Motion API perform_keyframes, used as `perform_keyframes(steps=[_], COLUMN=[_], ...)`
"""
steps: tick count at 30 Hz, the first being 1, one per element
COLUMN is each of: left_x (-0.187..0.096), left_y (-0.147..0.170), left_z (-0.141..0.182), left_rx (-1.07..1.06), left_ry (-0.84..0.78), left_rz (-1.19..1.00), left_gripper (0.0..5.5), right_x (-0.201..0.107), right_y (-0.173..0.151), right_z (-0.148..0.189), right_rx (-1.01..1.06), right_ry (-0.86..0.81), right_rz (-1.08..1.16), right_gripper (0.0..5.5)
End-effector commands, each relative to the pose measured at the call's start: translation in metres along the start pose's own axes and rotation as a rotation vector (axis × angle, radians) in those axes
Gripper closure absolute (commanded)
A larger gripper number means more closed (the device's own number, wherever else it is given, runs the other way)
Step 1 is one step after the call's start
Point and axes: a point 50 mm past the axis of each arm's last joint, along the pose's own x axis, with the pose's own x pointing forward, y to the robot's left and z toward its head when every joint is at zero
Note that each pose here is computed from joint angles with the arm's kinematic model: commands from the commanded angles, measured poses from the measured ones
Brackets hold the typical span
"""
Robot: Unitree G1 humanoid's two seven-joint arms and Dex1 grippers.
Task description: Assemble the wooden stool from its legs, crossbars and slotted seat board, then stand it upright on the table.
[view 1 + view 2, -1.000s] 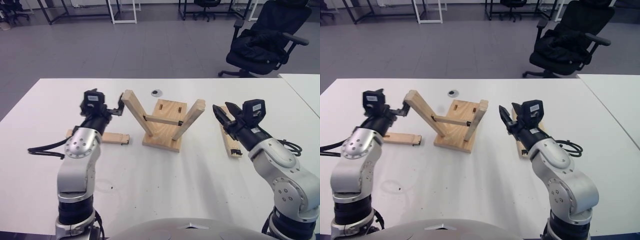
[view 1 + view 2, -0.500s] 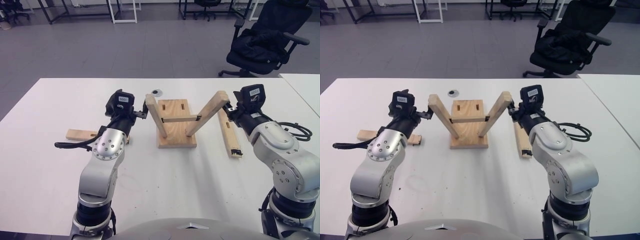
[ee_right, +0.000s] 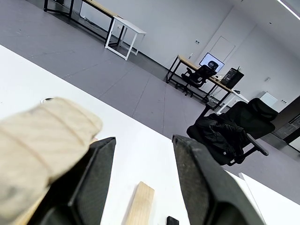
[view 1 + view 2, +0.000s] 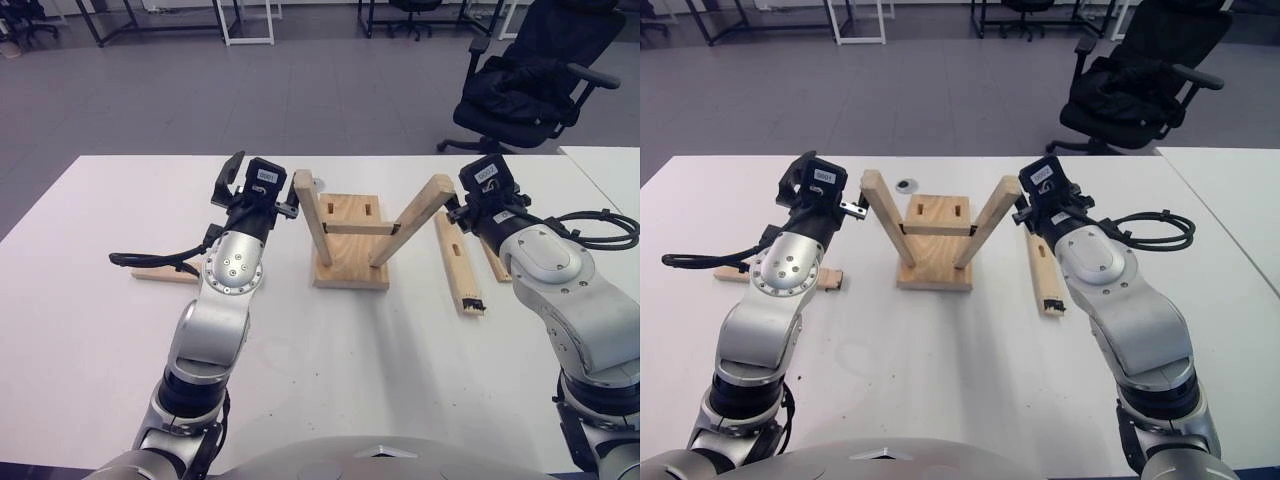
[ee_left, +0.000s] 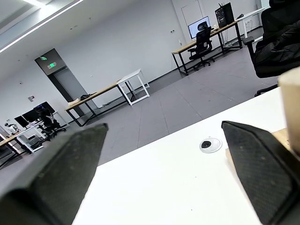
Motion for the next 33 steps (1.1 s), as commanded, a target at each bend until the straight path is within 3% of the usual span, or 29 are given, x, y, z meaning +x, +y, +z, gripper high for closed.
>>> perform_keyframes(steps=[1, 10, 15, 17, 21, 26, 29, 33], left_x=[-0.003, 0.001, -0.001, -0.003, -0.010, -0.023, -0.030, -0.050], left_y=[-0.043, -0.055, -0.041, -0.033, 0.016, 0.063, 0.068, 0.072], left_z=[0.036, 0.048, 0.042, 0.034, -0.011, -0.073, -0.090, -0.086], left_rx=[-0.049, -0.041, -0.013, -0.024, 0.043, 0.101, 0.094, -0.028], left_ry=[-0.176, -0.230, -0.213, -0.181, -0.034, 0.157, 0.180, 0.134], left_rz=[-0.307, -0.353, -0.294, -0.273, -0.199, -0.165, -0.202, -0.269], left_gripper=[1.00, 1.00, 1.00, 1.00, 1.00, 1.00, 1.00, 1.00], right_x=[-0.004, -0.002, 0.003, 0.000, -0.005, 0.029, 0.048, 0.013], right_y=[0.041, 0.055, 0.032, 0.019, -0.007, -0.032, -0.014, 0.040], right_z=[0.035, 0.041, 0.002, -0.011, -0.025, -0.071, -0.080, -0.048], right_rx=[0.002, 0.009, 0.111, 0.091, -0.002, -0.117, -0.214, -0.166], right_ry=[-0.189, -0.208, -0.047, -0.053, -0.198, -0.113, -0.138, -0.394], right_rz=[0.324, 0.431, 0.355, 0.324, 0.373, 0.320, 0.424, 0.856], right_gripper=[3.23, 3.23, 3.23, 3.23, 3.23, 3.23, 3.23, 3.23])
